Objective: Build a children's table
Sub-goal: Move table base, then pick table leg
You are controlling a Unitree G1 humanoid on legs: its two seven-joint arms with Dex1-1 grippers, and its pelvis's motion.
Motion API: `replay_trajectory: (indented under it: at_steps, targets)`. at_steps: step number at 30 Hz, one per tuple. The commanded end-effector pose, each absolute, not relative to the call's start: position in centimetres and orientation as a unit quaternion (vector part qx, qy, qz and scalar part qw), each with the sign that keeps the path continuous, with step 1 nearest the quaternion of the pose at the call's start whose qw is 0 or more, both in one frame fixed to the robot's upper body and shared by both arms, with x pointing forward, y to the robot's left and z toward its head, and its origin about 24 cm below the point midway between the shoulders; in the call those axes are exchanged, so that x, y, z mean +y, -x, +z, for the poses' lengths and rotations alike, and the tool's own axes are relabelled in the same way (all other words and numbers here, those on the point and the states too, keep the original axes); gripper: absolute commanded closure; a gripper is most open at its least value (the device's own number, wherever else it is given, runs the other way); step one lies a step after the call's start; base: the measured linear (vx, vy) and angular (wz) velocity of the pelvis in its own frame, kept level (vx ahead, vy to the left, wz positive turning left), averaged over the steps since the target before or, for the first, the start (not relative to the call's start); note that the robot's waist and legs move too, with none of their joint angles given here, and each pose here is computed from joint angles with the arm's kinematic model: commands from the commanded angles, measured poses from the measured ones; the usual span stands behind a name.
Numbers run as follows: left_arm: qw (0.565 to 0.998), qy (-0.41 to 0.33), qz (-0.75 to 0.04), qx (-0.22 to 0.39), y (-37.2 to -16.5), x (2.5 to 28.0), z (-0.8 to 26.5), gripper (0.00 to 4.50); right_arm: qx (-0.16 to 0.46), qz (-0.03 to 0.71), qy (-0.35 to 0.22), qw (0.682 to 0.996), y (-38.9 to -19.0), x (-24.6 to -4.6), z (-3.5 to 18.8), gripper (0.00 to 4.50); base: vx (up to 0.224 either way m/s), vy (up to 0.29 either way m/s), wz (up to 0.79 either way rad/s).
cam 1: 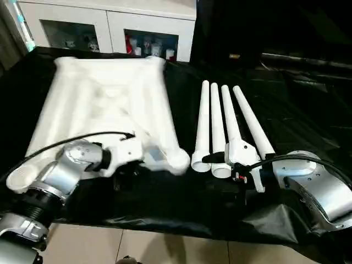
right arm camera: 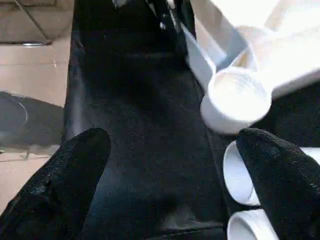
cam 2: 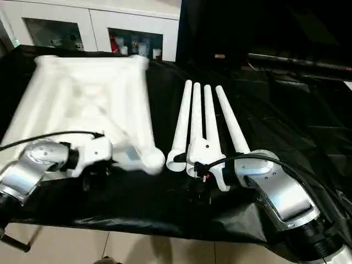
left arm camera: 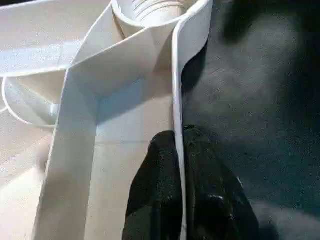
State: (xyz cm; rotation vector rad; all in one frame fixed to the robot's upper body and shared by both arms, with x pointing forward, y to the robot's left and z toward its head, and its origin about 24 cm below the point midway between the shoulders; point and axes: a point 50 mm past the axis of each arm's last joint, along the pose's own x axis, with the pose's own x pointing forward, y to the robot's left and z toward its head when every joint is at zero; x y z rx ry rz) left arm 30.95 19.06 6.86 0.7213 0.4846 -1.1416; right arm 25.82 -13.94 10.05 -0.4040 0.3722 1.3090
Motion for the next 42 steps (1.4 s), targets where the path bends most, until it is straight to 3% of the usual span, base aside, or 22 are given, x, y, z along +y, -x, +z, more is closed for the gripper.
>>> replay_trajectory:
  at_steps: [1,6,14,15,23,26,27,28,30,32,34,42]
  targets:
    - [0.767,-0.348,-0.499,0.201,-31.4,19.4,7.3,4.49,0.159,0.598,0.194,0.761,-26.1,-13.9,10.4,0.0,0.0,0.0,0.0]
    - [0.76,-0.323,-0.546,0.141,-31.0,18.7,7.5,4.49,0.154,0.597,0.194,0.763,-26.3,-13.6,10.4,0.0,0.0,0.0,0.0]
    - [0.745,-0.353,-0.546,0.152,-30.8,19.4,7.3,4.49,0.149,0.594,0.193,0.766,-26.4,-13.5,10.5,0.0,0.0,0.0,0.0]
    - [0.754,-0.343,-0.534,0.171,-31.1,19.9,7.2,4.0,0.147,0.593,0.191,0.768,-26.4,-13.5,10.6,0.0,0.0,0.0,0.0]
    - [0.784,-0.304,-0.518,0.161,-31.1,21.5,9.5,3.31,0.124,0.583,0.169,0.785,-26.9,-13.1,11.1,0.0,0.0,0.0,0.0]
    - [0.801,-0.277,-0.512,0.141,-30.8,21.8,10.9,3.12,0.094,0.543,0.187,0.813,-28.1,-12.7,11.6,0.0,0.0,0.0,0.0]
    - [0.818,-0.241,-0.509,0.114,-30.2,21.9,12.6,3.05,0.083,0.469,0.176,0.861,-30.0,-12.4,12.1,0.0,0.0,0.0,0.0]
    - [0.825,-0.222,-0.51,0.102,-29.8,21.8,13.4,2.96,0.089,0.417,0.15,0.892,-31.4,-12.3,12.5,0.0,0.0,0.0,0.0]
    - [0.828,-0.211,-0.51,0.096,-29.5,21.8,13.8,2.86,0.096,0.388,0.132,0.907,-32.2,-12.2,12.7,0.0,0.0,0.0,0.0]
    - [0.831,-0.204,-0.51,0.092,-28.9,21.6,14.1,2.63,0.148,0.331,0.066,0.929,-34.0,-12.0,12.8,0.0,0.0,0.0,0.0]
    - [0.829,-0.206,-0.511,0.099,-28.4,21.4,13.9,2.56,0.181,0.301,0.023,0.936,-35.2,-11.2,12.8,0.0,0.0,0.0,0.0]
    - [0.828,-0.194,-0.515,0.113,-27.9,20.9,14.1,2.01,0.268,0.193,0.039,0.943,-37.8,-10.0,11.7,0.0,0.0,0.0,0.0]
